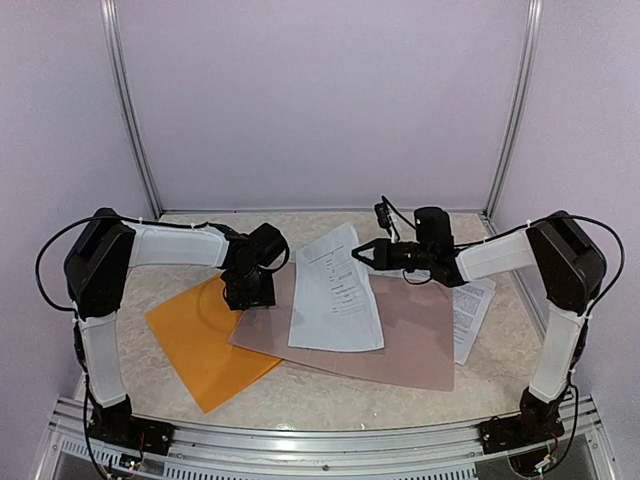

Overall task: Put the files into the folder
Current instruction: Insert the folder to form pockets on the folder.

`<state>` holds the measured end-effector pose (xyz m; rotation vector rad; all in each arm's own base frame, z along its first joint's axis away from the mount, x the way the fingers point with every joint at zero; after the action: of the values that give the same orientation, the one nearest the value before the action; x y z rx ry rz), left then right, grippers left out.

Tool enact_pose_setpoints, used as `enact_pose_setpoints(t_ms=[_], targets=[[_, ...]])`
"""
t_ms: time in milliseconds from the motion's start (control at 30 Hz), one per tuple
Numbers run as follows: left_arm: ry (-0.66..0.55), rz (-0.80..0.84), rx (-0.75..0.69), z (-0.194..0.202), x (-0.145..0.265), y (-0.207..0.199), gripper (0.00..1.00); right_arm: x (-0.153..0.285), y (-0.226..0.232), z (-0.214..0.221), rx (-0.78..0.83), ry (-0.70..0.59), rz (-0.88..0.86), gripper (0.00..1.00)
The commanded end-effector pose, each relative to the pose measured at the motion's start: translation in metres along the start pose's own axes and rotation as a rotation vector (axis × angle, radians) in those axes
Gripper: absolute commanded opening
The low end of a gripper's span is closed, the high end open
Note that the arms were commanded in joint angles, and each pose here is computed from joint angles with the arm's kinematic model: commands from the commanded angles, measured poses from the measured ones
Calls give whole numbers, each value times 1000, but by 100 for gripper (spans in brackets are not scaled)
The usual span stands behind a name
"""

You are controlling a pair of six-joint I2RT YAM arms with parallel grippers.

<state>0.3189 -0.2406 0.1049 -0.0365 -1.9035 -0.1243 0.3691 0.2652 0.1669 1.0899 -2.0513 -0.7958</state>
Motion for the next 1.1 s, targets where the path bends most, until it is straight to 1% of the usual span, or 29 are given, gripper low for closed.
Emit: enact_pose_setpoints(t_ms=[0,133,233,400,633,833,1067], targets=[[22,83,18,2,-3,-1,59,12,14,-26,75,-65,25,0],[6,123,42,-5,-3,2,66,15,10,-36,89,-95,34,0],[-6,128,42,-9,-1,2,74,15,7,-40,86,-117,27,0],[3,135,35,-9,-4,-1,78,14,5,-46,90,-154,18,0],[-8,147,22,-10,6,0,83,23,15,-55,152,-211,17,0],[-20,137,12,-10,14,2,86,30,27,-53,217,-133,17,0],[-28,117,-5,-10,18,1,86,45,48,-44,291,-65,20,0]])
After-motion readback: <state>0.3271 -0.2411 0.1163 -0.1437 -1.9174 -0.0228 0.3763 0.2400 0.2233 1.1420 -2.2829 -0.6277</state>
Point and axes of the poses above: each gripper's point midway between its finger pads, its own x axis back along the fingers, its own y axis along the line the jaws close on, z = x × y, the point moved 8 cm from there along x, back along the fingers, and after that the axes turned 15 degrees about -x, right-handed, at the moved point
